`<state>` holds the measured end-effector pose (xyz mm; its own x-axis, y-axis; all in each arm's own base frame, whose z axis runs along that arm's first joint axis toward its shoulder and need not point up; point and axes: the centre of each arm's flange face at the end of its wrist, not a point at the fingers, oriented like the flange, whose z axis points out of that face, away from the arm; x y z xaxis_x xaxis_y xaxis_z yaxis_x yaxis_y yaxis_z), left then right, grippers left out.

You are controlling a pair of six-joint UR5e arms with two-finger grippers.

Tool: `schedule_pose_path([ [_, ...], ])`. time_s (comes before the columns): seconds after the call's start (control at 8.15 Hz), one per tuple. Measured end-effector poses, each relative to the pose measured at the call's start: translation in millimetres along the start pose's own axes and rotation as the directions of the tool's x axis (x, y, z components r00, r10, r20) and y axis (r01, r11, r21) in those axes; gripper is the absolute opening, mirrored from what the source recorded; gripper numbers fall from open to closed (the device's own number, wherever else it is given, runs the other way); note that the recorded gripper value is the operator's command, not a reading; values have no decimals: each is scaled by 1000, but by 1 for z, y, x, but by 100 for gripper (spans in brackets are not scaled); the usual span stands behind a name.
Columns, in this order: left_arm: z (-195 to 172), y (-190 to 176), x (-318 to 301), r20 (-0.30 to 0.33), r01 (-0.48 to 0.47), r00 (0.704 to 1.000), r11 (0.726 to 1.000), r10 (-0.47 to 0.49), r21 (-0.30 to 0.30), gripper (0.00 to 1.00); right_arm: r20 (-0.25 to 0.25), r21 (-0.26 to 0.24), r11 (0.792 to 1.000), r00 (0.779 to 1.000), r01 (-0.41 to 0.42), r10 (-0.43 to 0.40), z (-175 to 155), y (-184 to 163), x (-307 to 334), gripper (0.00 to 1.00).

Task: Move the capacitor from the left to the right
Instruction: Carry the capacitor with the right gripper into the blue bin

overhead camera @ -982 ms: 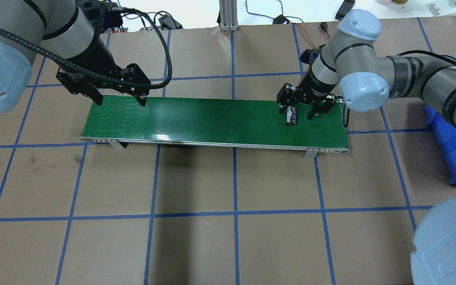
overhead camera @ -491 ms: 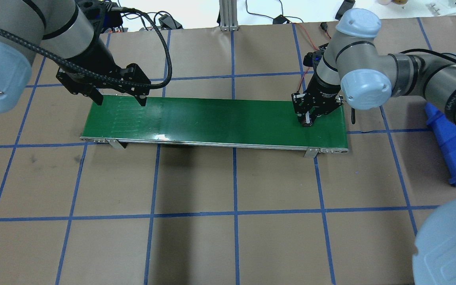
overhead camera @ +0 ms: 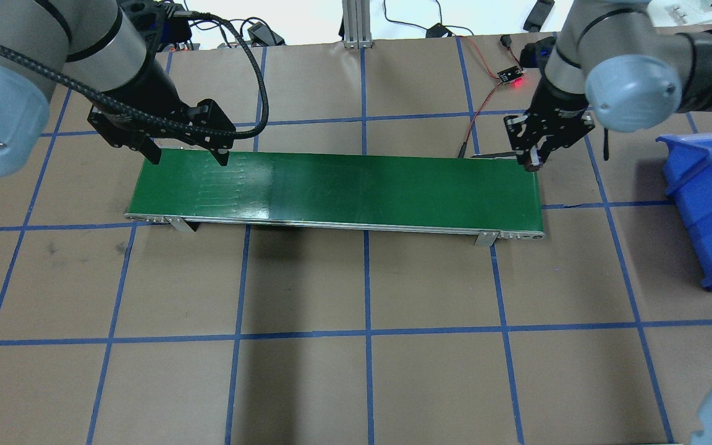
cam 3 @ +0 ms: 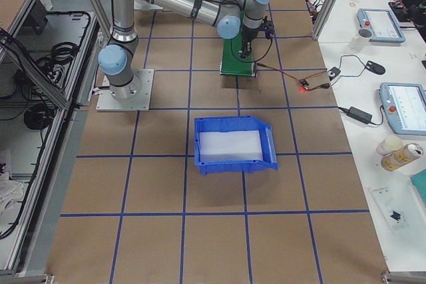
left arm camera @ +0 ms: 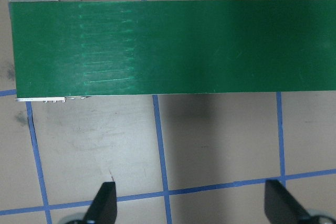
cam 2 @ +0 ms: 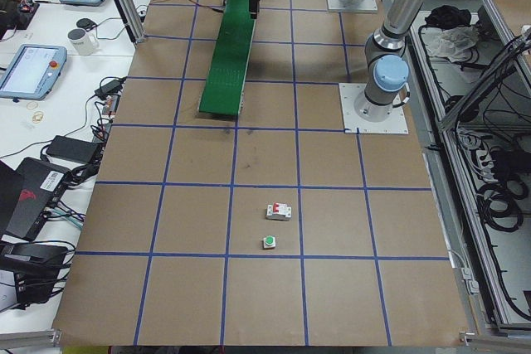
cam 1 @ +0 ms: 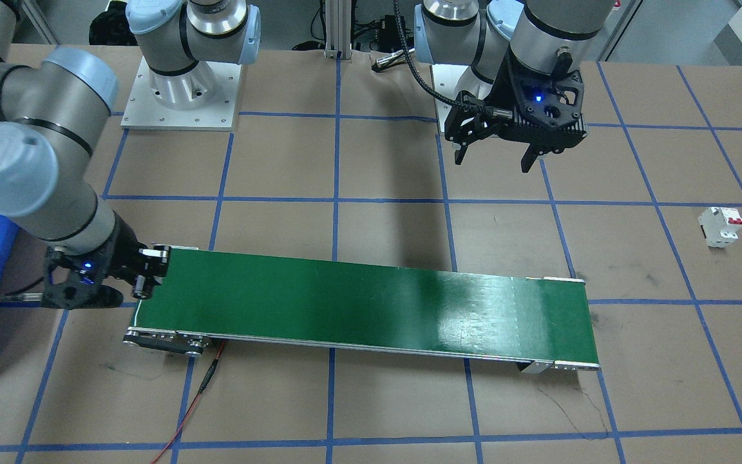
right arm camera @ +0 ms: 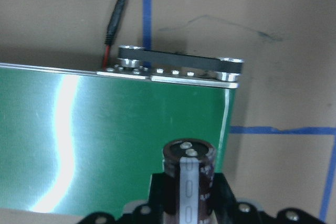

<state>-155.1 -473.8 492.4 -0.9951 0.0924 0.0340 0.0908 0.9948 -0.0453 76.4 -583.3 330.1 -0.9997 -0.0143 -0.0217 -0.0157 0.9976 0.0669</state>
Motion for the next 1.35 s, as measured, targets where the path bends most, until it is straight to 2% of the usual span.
schedule_pose_path([
  [0.12,0,0,0,0,0,1000,1000,0,0,100,-9,8,1000,1000,16,-16,-24,8,35,0],
  [0.25,0,0,0,0,0,1000,1000,0,1,100,-33,19,998,997,67,-66,-48,19,78,0],
  [0.49,0,0,0,0,0,1000,1000,0,1,100,-95,23,981,977,193,-190,-80,41,170,0],
  [0.61,0,0,0,0,0,1000,1000,0,0,100,-108,16,970,965,242,-239,-87,54,220,0],
  [0.86,0,0,0,0,0,1000,1000,0,1,100,-135,19,939,932,343,-337,-77,70,314,0],
  [1.1,-1,0,0,0,0,1000,1000,0,1,100,-151,14,915,905,403,-397,-54,79,377,0],
  [1.35,-1,1,0,1,0,1000,1000,0,3,100,-128,3,912,904,411,-407,-29,87,413,0],
])
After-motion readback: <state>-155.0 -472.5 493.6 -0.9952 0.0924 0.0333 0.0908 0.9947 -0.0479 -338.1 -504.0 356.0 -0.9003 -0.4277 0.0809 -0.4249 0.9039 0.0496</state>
